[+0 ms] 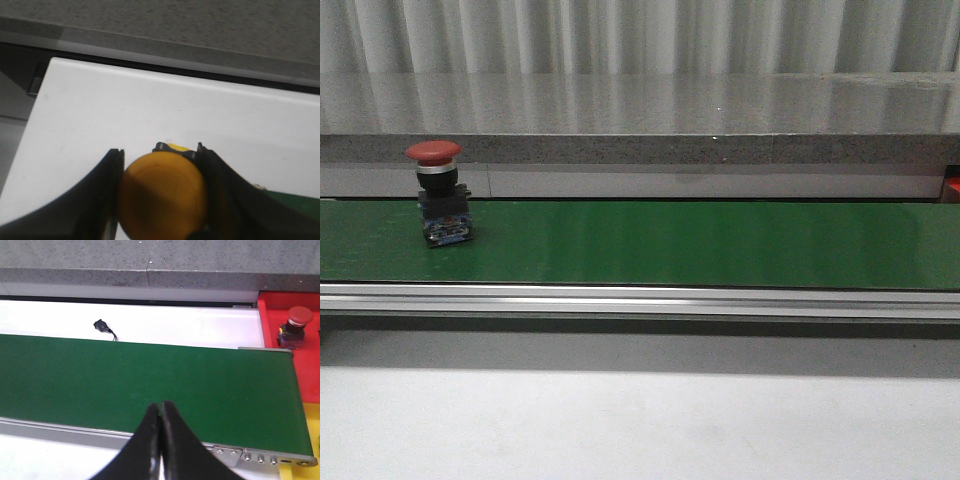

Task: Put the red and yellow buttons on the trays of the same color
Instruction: 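Set the yellow button on the conveyor and open the left gripper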

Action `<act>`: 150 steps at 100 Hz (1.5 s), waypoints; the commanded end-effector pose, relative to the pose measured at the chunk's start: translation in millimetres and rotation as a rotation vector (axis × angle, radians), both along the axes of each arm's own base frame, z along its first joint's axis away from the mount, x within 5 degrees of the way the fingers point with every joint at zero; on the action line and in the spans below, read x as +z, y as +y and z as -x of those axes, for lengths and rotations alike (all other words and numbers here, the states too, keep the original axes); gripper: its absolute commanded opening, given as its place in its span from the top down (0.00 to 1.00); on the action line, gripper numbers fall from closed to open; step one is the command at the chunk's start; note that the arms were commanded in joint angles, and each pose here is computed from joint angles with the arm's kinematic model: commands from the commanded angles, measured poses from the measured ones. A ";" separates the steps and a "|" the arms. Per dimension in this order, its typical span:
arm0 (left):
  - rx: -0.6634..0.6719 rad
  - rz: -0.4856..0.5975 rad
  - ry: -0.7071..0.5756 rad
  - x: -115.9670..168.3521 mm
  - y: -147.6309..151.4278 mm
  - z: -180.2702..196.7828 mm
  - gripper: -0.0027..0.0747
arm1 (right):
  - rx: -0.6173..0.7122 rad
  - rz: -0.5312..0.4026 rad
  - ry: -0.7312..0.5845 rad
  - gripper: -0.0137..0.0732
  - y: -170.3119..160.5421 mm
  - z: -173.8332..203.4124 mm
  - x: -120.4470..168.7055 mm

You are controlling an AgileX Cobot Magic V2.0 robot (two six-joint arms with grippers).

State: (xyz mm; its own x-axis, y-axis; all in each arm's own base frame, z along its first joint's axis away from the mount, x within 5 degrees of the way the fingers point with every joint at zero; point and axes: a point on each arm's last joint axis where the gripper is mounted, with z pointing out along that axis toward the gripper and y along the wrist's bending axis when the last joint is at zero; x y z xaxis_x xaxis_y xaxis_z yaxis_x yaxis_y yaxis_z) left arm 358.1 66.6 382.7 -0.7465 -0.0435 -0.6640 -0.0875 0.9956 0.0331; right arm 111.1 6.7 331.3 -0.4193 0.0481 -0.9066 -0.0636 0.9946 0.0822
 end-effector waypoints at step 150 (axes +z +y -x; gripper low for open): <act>-0.140 -0.014 0.100 -82.0 -53.5 31.2 0.13 | -0.010 0.004 -0.090 0.92 -0.8 -1.3 13.6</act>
